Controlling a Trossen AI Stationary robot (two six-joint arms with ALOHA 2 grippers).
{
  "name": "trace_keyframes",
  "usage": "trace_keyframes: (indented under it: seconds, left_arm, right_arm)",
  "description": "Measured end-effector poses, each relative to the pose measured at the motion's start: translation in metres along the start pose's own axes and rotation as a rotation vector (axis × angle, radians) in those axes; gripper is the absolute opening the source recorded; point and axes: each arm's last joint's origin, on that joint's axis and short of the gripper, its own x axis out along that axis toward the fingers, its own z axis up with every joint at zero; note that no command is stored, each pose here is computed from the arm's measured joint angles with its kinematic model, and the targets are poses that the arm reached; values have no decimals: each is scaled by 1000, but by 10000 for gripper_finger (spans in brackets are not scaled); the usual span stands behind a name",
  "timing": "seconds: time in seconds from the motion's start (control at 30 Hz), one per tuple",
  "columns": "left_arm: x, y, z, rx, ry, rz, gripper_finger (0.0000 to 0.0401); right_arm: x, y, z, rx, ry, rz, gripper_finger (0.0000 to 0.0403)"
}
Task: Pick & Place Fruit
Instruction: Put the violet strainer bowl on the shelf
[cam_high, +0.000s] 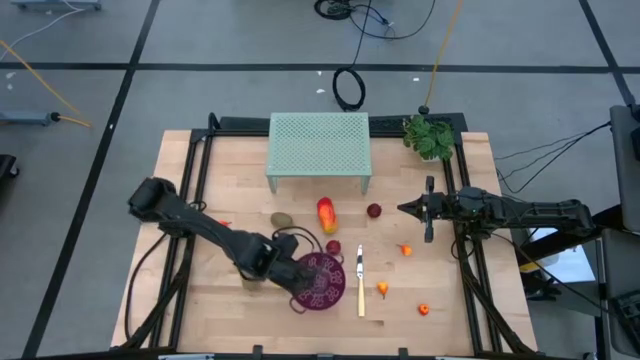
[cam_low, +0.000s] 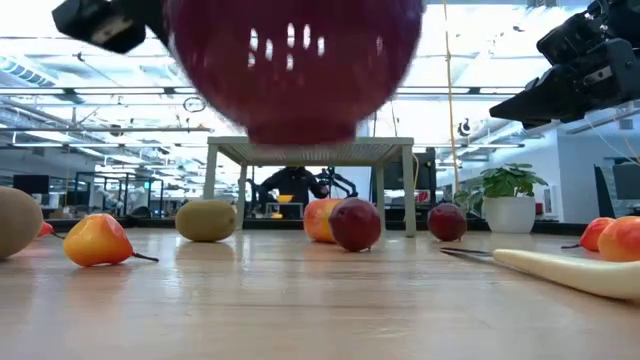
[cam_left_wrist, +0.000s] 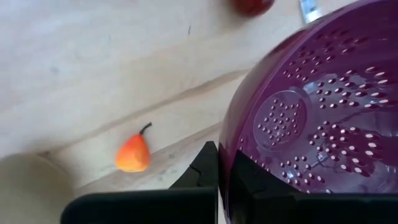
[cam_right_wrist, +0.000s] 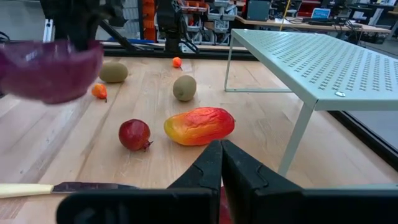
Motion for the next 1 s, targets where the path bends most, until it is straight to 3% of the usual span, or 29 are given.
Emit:
trace_keyframes:
  seconds: [0.3,0.63,0.8,1.0]
  left_arm:
    - [-43,8,11,-11,-61,-89,0]
    - [-57,2,24,10,-98,-128,0]
    - [-70,-6,46,44,-184,-166,0]
    - [-89,-14,88,83,-357,-184,0]
  right_arm:
    - [0,0,0,0,0,0,4]
    - [0,0,0,-34,0,0,4]
    - [0,0,0,-34,0,0,4]
    - [0,0,0,-34,0,0,4]
